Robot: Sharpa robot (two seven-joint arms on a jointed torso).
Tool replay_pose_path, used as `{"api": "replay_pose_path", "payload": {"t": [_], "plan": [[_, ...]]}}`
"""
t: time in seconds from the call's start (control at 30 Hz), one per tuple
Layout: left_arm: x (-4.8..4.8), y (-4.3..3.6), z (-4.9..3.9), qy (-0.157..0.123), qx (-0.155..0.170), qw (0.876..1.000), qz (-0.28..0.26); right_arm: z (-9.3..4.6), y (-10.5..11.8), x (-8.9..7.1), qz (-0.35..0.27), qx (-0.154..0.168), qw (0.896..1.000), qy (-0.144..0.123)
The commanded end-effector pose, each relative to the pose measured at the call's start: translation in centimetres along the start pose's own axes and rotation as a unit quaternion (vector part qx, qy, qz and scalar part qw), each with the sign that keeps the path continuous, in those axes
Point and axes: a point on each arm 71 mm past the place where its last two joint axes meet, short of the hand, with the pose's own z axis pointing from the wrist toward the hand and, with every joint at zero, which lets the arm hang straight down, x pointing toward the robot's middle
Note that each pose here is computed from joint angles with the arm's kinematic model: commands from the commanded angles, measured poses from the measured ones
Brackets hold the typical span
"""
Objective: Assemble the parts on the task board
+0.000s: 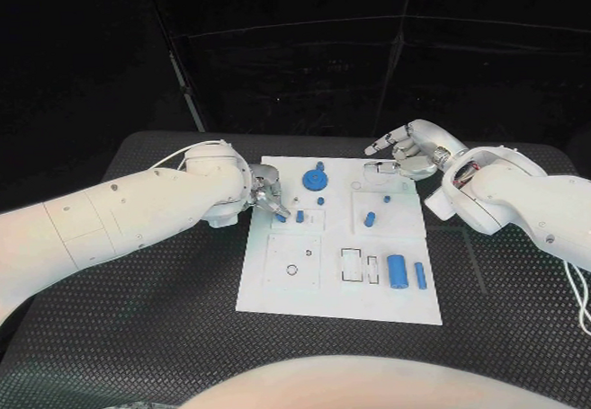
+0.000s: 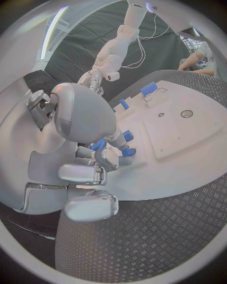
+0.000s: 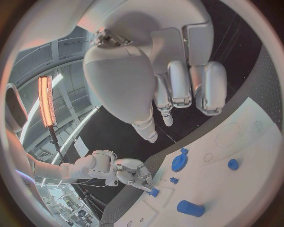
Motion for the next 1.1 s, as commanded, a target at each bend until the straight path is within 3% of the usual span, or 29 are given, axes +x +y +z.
{"api": "replay_pose_path", "payload": {"t": [0.03,0.3,1.1], "plan": [[0.31,0.47,0.21,0.009,-0.014,1.0,0.013,0.05,0.19,0.01,-0.001,-0.005,1.0,0.003],[0.52,0.1,0.38,0.012,-0.011,1.0,0.015,0.05,0.2,0.02,-0.001,-0.006,1.0,0.003],[0.66,0.0,0.62,0.014,-0.012,1.0,0.016,0.0,0.17,-0.03,-0.001,-0.005,1.0,0.003]]}}
